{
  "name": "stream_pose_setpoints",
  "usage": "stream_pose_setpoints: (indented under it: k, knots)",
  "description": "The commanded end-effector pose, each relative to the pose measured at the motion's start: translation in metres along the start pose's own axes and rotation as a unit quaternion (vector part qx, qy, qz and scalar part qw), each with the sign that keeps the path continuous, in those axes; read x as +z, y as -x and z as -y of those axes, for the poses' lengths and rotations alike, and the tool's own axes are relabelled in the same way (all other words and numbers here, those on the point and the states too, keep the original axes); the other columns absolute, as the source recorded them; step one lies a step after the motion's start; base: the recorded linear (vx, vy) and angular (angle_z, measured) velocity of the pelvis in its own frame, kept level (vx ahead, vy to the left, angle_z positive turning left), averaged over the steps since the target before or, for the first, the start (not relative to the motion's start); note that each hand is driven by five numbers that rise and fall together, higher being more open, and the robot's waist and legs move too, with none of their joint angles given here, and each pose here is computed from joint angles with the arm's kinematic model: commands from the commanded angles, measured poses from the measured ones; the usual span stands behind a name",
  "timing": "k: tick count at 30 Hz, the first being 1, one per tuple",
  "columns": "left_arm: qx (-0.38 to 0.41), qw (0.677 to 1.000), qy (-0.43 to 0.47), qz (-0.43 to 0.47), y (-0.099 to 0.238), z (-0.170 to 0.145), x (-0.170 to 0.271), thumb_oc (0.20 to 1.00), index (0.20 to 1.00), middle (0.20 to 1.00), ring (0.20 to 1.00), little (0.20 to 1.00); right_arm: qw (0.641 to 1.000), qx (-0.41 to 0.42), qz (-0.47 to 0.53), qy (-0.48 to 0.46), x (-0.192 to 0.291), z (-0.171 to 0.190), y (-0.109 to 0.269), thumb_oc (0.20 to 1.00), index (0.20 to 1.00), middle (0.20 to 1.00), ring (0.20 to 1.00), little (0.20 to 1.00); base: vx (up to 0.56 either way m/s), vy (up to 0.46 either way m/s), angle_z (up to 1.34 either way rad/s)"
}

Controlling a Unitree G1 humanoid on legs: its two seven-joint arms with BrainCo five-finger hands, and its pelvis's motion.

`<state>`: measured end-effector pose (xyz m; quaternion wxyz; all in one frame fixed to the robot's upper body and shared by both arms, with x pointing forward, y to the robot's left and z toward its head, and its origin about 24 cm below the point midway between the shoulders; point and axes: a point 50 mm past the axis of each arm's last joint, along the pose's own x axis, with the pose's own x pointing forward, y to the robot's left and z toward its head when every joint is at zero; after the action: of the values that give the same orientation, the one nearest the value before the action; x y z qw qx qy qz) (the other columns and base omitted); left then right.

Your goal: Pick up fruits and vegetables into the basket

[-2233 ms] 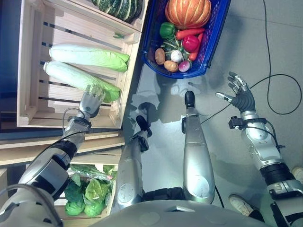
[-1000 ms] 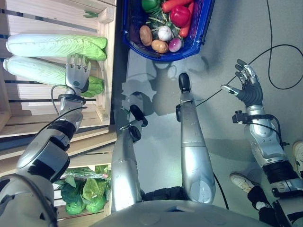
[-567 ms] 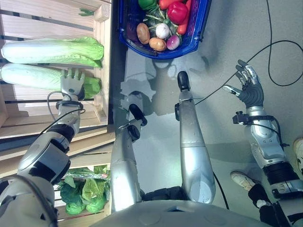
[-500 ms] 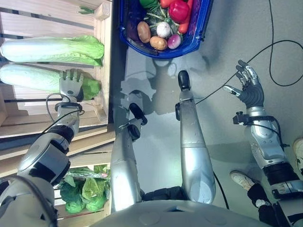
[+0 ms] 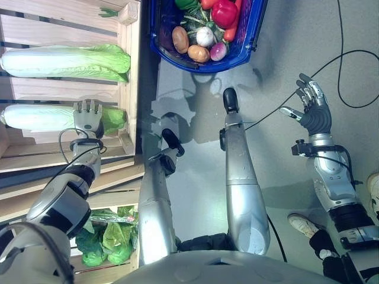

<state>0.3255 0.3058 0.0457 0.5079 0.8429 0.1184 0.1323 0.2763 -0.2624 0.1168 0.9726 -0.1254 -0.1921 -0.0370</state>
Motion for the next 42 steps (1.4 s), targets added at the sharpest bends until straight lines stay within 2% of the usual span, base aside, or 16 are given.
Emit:
stream_pose_setpoints:
  k: [1, 10, 18, 22, 26, 29, 32, 33, 35, 36, 38, 39, 40, 41, 42]
  knots:
    - [-0.046, 0.992, -0.080, -0.089, 0.024, 0.036, -0.048, 0.200, 0.200, 0.200, 0.200, 0.200, 0.999, -0.004, 0.047, -0.021, 0.013, -0.002, 0.006, 1.000, 1.000, 1.000, 1.000, 1.000, 0.00, 0.000, 0.00]
    - [-0.002, 0.993, -0.064, -0.096, 0.022, 0.029, -0.045, 0.200, 0.200, 0.200, 0.200, 0.200, 0.997, -0.001, 0.075, -0.034, 0.021, -0.004, 0.007, 1.000, 1.000, 1.000, 1.000, 1.000, 0.00, 0.000, 0.00]
    - [0.049, 0.996, -0.012, -0.073, 0.027, 0.028, -0.042, 0.200, 0.200, 0.200, 0.200, 0.200, 0.995, 0.047, 0.076, -0.046, 0.022, -0.010, 0.017, 1.000, 1.000, 1.000, 1.000, 1.000, 0.00, -0.025, 0.02]
    - [0.082, 0.994, 0.036, -0.060, 0.027, 0.025, -0.042, 0.200, 0.200, 0.200, 0.200, 0.200, 0.994, 0.071, 0.072, -0.034, 0.021, -0.017, 0.019, 1.000, 1.000, 1.000, 1.000, 1.000, 0.01, -0.068, 0.11]
    - [0.100, 0.981, 0.157, -0.050, 0.031, 0.024, -0.039, 0.200, 0.200, 0.200, 0.200, 0.200, 0.992, 0.101, 0.059, -0.039, 0.020, -0.024, 0.021, 1.000, 1.000, 1.000, 1.000, 1.000, 0.02, -0.109, 0.11]
    - [0.105, 0.950, 0.292, -0.036, 0.036, 0.020, -0.032, 0.200, 0.200, 0.200, 0.200, 0.200, 0.990, 0.120, 0.060, -0.048, 0.023, -0.029, 0.023, 1.000, 1.000, 1.000, 1.000, 1.000, 0.02, -0.116, 0.08]
    - [0.121, 0.901, 0.416, -0.005, 0.045, 0.010, -0.021, 0.200, 0.200, 0.200, 0.200, 0.200, 0.989, 0.126, 0.058, -0.044, 0.026, -0.033, 0.026, 1.000, 1.000, 1.000, 1.000, 1.000, -0.02, -0.114, 0.14]
    - [0.128, 0.870, 0.477, 0.011, 0.050, 0.003, -0.017, 0.200, 0.200, 0.200, 0.200, 0.200, 0.989, 0.130, 0.063, -0.037, 0.030, -0.034, 0.027, 1.000, 1.000, 1.000, 1.000, 1.000, 0.05, -0.122, 0.13]
    - [0.137, 0.826, 0.544, 0.044, 0.058, -0.010, -0.012, 0.200, 0.200, 0.200, 0.200, 0.200, 0.988, 0.134, 0.065, -0.032, 0.034, -0.037, 0.029, 1.000, 1.000, 1.000, 1.000, 1.000, 0.04, -0.113, 0.10]
    - [0.141, 0.791, 0.591, 0.064, 0.062, -0.019, -0.013, 0.200, 0.200, 0.200, 0.200, 0.200, 0.988, 0.133, 0.066, -0.028, 0.037, -0.039, 0.031, 1.000, 1.000, 1.000, 1.000, 1.000, 0.09, -0.108, 0.11]
    - [0.146, 0.750, 0.639, 0.088, 0.068, -0.032, -0.014, 0.200, 0.200, 0.200, 0.200, 0.200, 0.989, 0.128, 0.068, -0.024, 0.040, -0.040, 0.031, 1.000, 1.000, 1.000, 1.000, 1.000, 0.09, -0.123, 0.15]
    - [0.142, 0.713, 0.678, 0.105, 0.072, -0.042, -0.013, 0.200, 0.200, 0.200, 0.200, 0.200, 0.989, 0.128, 0.067, -0.015, 0.043, -0.042, 0.031, 1.000, 1.000, 1.000, 1.000, 1.000, 0.09, -0.130, 0.15]
    - [0.149, 0.693, 0.697, 0.113, 0.075, -0.046, -0.014, 0.200, 0.200, 0.200, 0.200, 0.200, 0.990, 0.126, 0.062, -0.006, 0.043, -0.043, 0.032, 1.000, 1.000, 1.000, 1.000, 1.000, 0.11, -0.167, 0.13]
    - [0.141, 0.648, 0.736, 0.133, 0.078, -0.056, -0.011, 0.200, 0.200, 0.200, 0.200, 0.200, 0.991, 0.123, 0.053, 0.007, 0.042, -0.046, 0.030, 1.000, 1.000, 1.000, 1.000, 1.000, 0.11, -0.147, 0.15]
    - [0.135, 0.628, 0.753, 0.142, 0.080, -0.060, -0.010, 0.200, 0.200, 0.200, 0.200, 0.200, 0.992, 0.120, 0.046, 0.020, 0.042, -0.047, 0.029, 1.000, 1.000, 1.000, 1.000, 1.000, 0.15, -0.166, 0.15]
